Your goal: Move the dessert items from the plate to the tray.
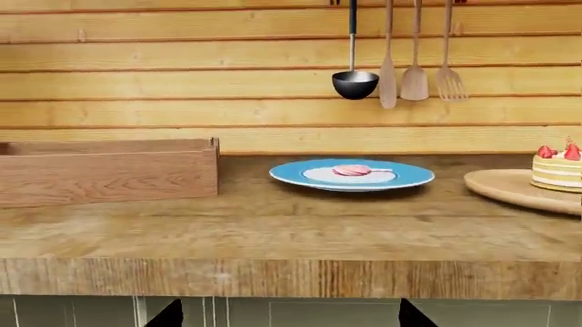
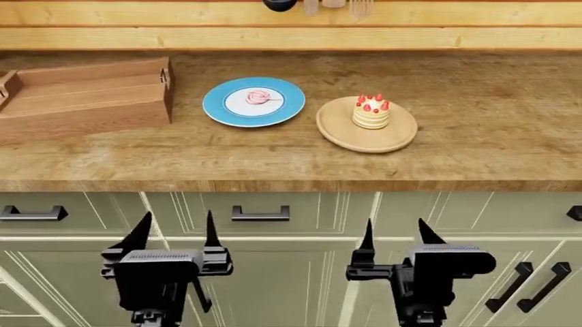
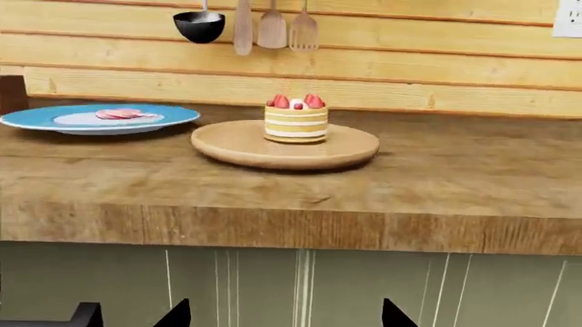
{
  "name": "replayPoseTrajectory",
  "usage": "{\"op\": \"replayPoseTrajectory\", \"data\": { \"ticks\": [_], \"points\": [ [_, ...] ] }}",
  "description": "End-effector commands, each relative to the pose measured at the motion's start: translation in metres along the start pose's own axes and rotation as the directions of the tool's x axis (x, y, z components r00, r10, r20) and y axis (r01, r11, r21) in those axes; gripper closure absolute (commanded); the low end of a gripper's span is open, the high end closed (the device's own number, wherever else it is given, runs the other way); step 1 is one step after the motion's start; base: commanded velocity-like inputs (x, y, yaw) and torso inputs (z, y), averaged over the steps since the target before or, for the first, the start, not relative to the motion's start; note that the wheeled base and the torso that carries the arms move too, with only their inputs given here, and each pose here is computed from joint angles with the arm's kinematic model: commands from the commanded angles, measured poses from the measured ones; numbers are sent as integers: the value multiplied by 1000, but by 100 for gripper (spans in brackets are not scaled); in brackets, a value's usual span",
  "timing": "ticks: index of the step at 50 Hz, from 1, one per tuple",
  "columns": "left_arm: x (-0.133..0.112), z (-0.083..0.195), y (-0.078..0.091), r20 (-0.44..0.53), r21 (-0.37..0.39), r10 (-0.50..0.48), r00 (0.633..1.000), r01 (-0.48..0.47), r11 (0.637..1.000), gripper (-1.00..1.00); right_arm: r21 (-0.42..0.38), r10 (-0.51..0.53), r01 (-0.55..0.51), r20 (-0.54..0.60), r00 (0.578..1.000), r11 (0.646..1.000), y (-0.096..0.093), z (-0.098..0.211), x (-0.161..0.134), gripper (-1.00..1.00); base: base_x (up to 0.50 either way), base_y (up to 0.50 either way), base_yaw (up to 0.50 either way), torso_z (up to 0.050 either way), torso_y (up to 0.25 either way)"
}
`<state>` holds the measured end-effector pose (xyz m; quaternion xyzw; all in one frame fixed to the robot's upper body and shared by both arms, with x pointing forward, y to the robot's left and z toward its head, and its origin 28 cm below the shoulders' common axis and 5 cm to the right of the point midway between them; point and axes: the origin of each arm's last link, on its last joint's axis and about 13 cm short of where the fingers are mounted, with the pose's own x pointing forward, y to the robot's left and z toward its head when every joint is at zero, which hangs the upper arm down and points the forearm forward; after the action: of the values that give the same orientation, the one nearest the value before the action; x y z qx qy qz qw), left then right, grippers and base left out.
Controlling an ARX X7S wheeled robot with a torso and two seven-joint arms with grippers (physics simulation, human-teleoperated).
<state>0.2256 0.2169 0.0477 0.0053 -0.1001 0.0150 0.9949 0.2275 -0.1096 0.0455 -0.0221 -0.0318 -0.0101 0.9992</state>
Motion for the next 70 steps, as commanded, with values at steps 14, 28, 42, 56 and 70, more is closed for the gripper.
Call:
{"op": "replayPoseTrajectory", "data": {
  "ticks": [14,28,42,56,70],
  "points": [
    [202,142,61,-258,-149,71,964,-112,983,-100,12,-44,46,-118,992,999,-86,155,135,-100,0,0,0,0,0],
    [235,195,102,-255,-207,123,959,-178,962,-100,13,1,2,-191,982,1000,-96,166,147,-100,0,0,0,0,0],
    [235,198,101,-233,-204,111,966,-160,966,-100,15,3,0,-209,978,1000,-97,161,144,-100,368,0,0,0,0],
    [236,198,101,-223,-200,121,967,-167,965,-100,21,14,-9,-219,976,1000,-97,161,145,-100,500,0,0,0,0],
    [237,198,102,-216,-196,132,967,-175,965,-100,30,5,2,-220,975,1000,-100,159,144,-100,500,0,0,0,1]
  ]
}}
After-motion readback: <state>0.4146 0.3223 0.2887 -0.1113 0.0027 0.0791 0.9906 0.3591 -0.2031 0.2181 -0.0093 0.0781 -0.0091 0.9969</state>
